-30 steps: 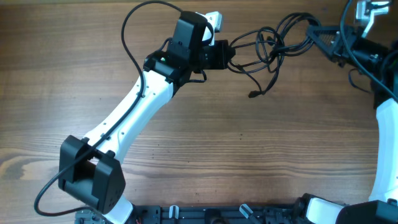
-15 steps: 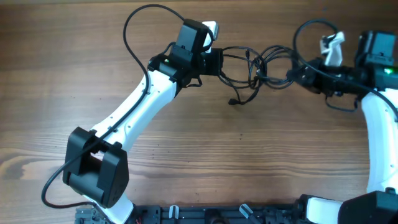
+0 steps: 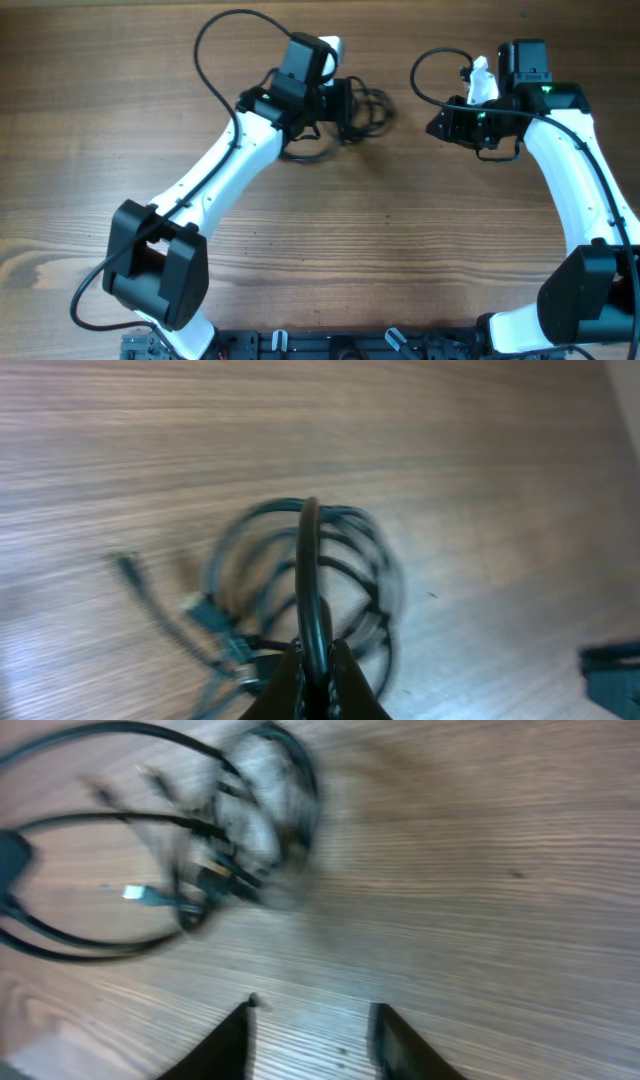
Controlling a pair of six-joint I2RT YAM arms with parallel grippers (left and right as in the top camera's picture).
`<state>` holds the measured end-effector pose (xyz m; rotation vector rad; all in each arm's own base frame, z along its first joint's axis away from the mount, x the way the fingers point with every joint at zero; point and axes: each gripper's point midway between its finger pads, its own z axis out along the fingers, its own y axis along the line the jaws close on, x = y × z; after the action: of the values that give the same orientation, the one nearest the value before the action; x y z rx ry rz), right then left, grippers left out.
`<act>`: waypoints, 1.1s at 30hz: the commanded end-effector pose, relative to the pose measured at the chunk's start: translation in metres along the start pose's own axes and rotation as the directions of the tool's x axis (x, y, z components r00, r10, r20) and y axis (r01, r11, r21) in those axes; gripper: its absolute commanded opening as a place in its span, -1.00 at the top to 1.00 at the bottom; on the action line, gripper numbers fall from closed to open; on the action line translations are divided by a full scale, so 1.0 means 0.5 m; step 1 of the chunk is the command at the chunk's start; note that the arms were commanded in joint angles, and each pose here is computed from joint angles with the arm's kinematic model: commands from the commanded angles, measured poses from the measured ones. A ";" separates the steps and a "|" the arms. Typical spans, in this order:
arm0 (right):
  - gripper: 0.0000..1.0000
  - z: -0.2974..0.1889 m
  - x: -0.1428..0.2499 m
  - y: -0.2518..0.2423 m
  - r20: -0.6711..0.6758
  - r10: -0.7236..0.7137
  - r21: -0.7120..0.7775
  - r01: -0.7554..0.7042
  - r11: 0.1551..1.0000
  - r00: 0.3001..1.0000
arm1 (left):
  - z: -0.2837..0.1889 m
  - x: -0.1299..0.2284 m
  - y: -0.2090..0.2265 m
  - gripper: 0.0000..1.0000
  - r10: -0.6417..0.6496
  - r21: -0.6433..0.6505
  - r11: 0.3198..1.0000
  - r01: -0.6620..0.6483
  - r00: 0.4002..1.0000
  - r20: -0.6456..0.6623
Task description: Untangle cables
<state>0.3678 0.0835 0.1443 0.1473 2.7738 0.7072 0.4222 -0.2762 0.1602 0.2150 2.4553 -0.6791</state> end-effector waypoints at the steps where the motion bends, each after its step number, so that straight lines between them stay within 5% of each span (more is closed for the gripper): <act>1: -0.16 0.003 -0.010 0.054 0.005 -0.028 -0.102 0.028 0.994 1.000 | 0.008 0.000 -0.037 0.92 -0.081 0.066 0.995 0.081 0.997 0.004; 7: -0.21 0.002 -0.038 0.065 0.051 0.045 -0.127 -0.038 0.991 0.998 | -0.013 -0.074 -0.019 0.92 -0.501 0.171 0.856 0.488 0.864 0.039; 11: -0.19 0.002 -0.053 0.067 0.074 0.081 -0.131 -0.071 0.989 0.994 | -0.025 -0.091 -0.037 0.92 -0.627 0.253 0.747 0.615 0.778 -0.039; 20: -0.02 -0.008 -0.115 0.070 0.199 0.100 -0.133 -0.074 0.988 0.975 | -0.049 -0.090 -0.107 0.92 -0.626 0.372 0.660 0.652 0.752 -0.207; 33: 0.42 0.032 -0.128 0.075 0.198 0.086 -0.133 -0.060 0.989 0.977 | -0.054 -0.083 -0.119 0.92 -0.610 0.384 0.655 0.651 0.755 -0.241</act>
<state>0.4287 0.1052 0.1691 0.2991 2.5244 0.8375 0.4306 -0.3083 0.2255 -0.5148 2.3893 -1.5316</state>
